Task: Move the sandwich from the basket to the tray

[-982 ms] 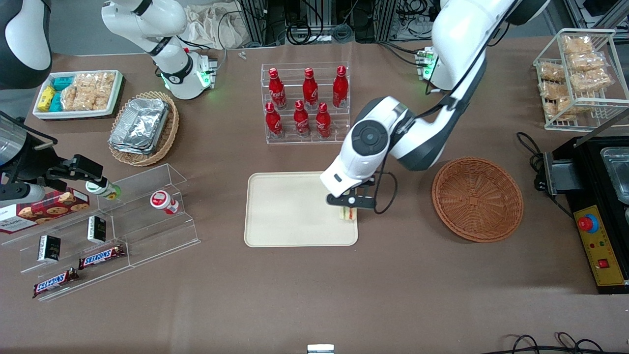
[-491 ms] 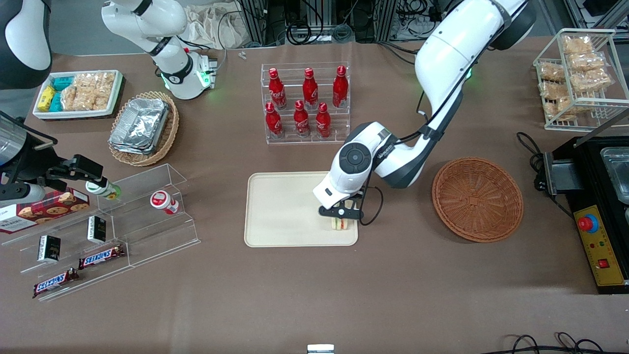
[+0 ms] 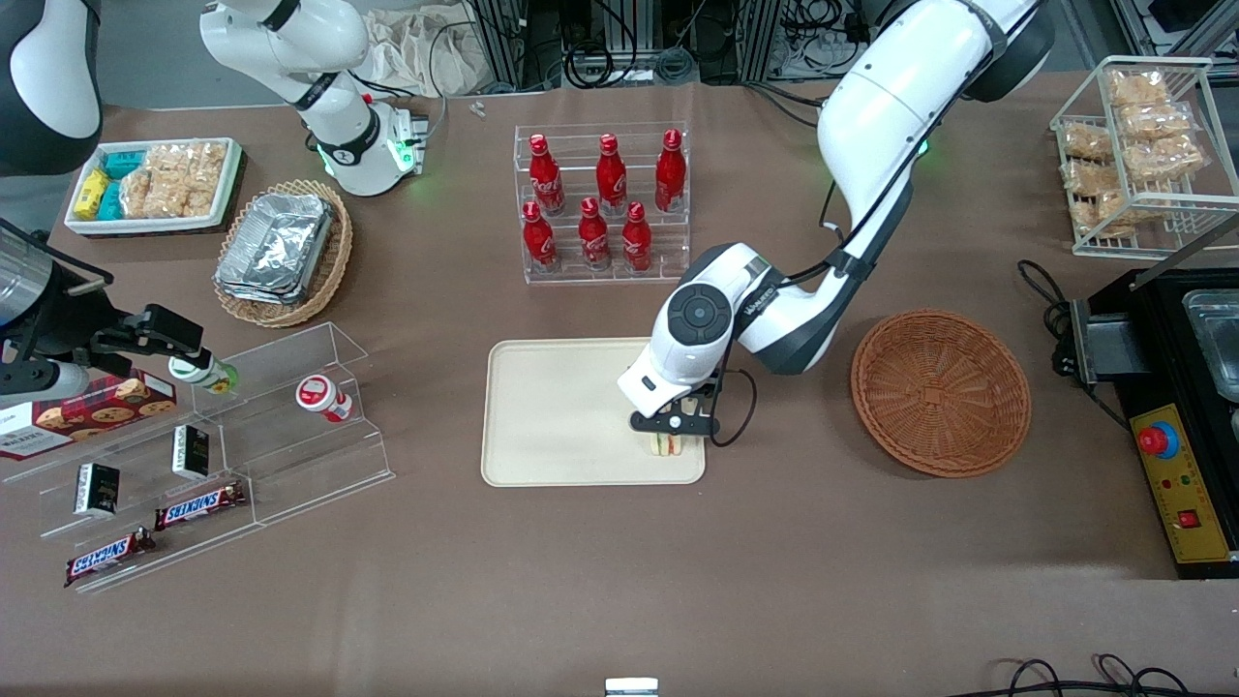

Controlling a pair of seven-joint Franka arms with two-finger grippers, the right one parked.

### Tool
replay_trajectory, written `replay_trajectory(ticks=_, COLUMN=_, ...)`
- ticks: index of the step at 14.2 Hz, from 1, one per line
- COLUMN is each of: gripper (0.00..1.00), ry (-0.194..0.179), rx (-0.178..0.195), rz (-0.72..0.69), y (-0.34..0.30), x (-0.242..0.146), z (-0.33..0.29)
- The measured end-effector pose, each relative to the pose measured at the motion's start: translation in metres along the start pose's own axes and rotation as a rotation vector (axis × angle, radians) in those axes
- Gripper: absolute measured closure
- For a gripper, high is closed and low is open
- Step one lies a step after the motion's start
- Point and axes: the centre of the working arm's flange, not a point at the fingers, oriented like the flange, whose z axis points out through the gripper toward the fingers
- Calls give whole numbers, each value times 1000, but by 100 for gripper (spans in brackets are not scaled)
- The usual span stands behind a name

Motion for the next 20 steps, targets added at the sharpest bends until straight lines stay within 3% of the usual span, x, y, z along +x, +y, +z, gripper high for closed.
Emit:
replay_trajectory(ticks=2, gripper=5, ry=-17, rx=45, rz=-17, y=-21, x=7, z=-40)
replay_trajectory(ticks=3, gripper=1, ry=-25, rx=69, rz=-13, y=-37, x=10, z=-66)
replay_trajectory(ticks=9, gripper=1, ry=-47, rx=169, rz=39, y=-139, x=3, z=-212)
replay_trajectory(ticks=14, gripper=0, ry=-24, rx=191, rz=55, y=-252, x=-6, z=-304)
replay_trajectory(ticks=20, gripper=0, ry=-92, rx=191, rz=-62, y=-348, x=-20, z=-344)
